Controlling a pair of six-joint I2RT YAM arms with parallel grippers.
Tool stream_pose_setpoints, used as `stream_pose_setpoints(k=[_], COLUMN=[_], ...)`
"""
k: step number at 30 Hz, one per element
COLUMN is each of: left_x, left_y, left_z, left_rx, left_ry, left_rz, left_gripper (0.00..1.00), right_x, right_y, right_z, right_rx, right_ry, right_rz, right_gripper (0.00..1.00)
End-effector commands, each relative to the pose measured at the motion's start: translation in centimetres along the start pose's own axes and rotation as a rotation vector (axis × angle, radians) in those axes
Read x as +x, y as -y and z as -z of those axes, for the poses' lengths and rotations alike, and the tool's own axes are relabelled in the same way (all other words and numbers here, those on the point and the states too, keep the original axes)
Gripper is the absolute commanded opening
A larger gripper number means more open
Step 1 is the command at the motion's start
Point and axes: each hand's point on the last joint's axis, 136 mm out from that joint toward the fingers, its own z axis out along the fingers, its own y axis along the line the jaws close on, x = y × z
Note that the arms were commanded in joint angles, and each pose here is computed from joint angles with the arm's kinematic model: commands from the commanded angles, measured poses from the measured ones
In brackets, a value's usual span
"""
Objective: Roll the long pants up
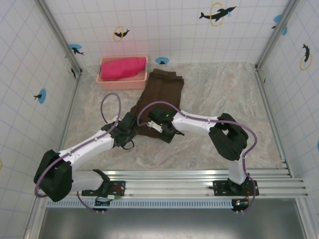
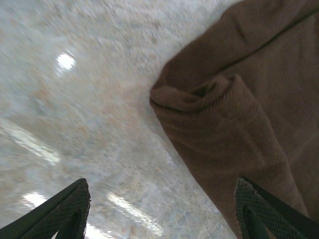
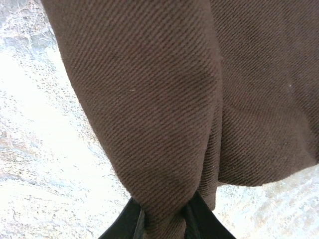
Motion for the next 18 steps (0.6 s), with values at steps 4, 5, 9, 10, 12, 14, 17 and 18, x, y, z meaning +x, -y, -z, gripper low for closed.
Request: stream_pose_setpoints(k=[4, 5, 9, 10, 12, 14, 17, 18], left_x=[1.0, 1.0, 0.8, 0.8, 0.7, 0.8, 1.2, 1.3], left_y=[2.5, 2.7, 3.0, 2.9, 2.9, 2.6, 1.8, 1.5], left_z=[-1.6, -1.8, -2.3, -2.5, -3.0, -3.5, -4.3, -4.5], left_rx=[0.165, 0.175, 0.187, 0.184, 0.19, 0.175, 0.146, 0.138], left_ry=[0.055, 0.065, 0.113, 0.121, 0.138, 0.147, 0.151, 0.155], left_rz=[0.163, 0.171, 0.191, 0.198, 0.22, 0.234, 0.258, 0.267], left_gripper=[0.78, 0.78, 0.77, 0.77, 0.76, 0.76, 0.75, 0.74], right_x=[-0.5, -0.5, -0.3, -0.3, -0.2, -0.1, 0.1, 0.2], right_y=[0.5, 0.5, 0.5, 0.5, 0.3, 0.2, 0.3, 0.4], right_z=[-0.9, -0.9, -0.9, -0.9, -0.9, -0.8, -0.7, -0.8], right_rx=[-0.09, -0.097, -0.13, -0.138, -0.152, -0.163, -0.189, -0.203], right_ry=[-0.002, -0.002, -0.003, -0.003, -0.005, -0.008, -0.01, -0.01], right_rz=[-0.053, -0.056, -0.071, -0.073, -0.071, -0.072, -0.087, -0.101], right_gripper=[0.0, 0.0, 0.0, 0.0, 0.0, 0.0, 0.0, 0.0])
